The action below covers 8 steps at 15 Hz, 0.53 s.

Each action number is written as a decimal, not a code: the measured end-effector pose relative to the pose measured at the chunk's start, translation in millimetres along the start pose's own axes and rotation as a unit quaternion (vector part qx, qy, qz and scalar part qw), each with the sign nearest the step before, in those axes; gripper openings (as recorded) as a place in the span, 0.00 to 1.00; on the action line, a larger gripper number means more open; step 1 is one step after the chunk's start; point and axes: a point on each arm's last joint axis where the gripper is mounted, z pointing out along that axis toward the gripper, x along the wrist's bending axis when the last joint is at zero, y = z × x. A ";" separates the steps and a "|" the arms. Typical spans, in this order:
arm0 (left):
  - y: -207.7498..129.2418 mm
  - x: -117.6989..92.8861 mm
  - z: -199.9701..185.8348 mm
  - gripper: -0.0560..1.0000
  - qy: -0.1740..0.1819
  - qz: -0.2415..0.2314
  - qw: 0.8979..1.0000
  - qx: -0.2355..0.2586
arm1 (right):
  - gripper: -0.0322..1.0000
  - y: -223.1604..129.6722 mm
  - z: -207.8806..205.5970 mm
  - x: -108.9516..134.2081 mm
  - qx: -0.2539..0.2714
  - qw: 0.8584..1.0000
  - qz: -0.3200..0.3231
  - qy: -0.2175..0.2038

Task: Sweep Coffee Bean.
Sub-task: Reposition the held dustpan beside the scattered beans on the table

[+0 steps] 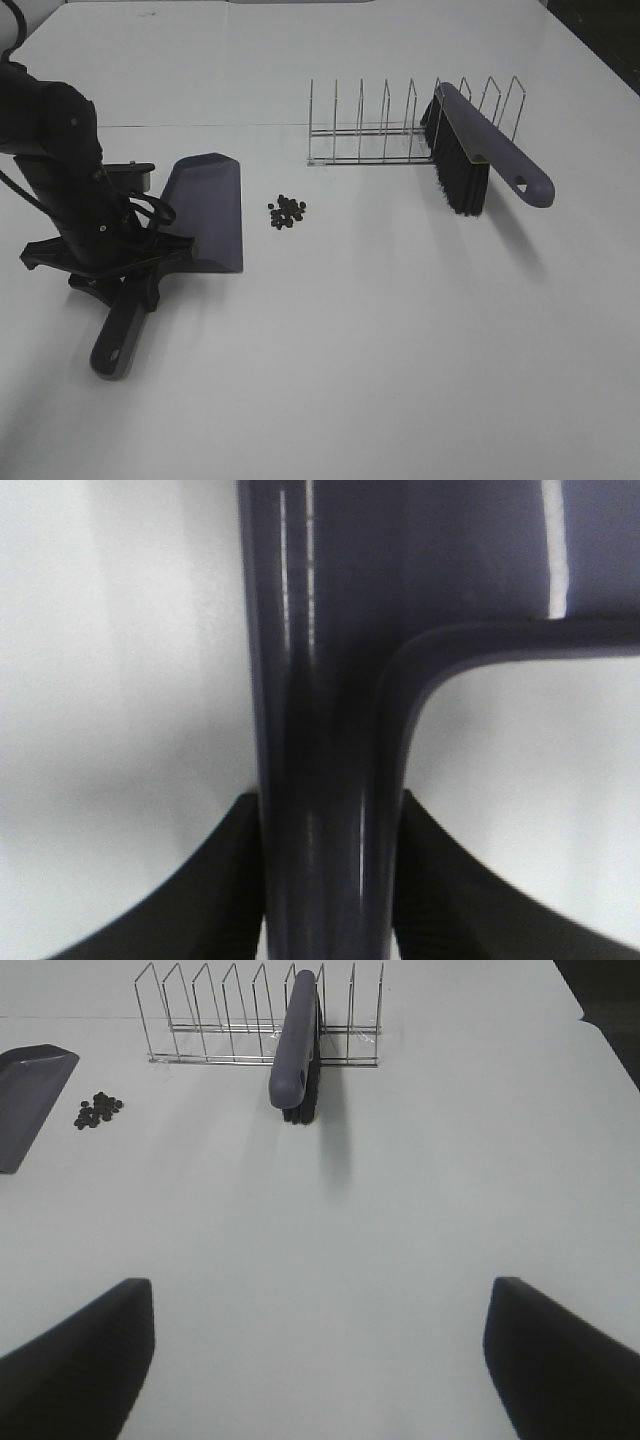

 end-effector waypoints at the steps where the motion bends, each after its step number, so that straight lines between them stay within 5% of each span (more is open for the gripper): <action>1: 0.1 0.0 0.0 0.38 0.000 -0.002 1.000 0.000 | 0.79 0.0 0.0 0.0 0.000 1.000 0.000 0.000; 8: -1.5 0.2 -36.7 0.38 0.002 0.002 0.999 -0.039 | 0.79 0.0 0.0 0.0 0.000 1.000 0.000 0.000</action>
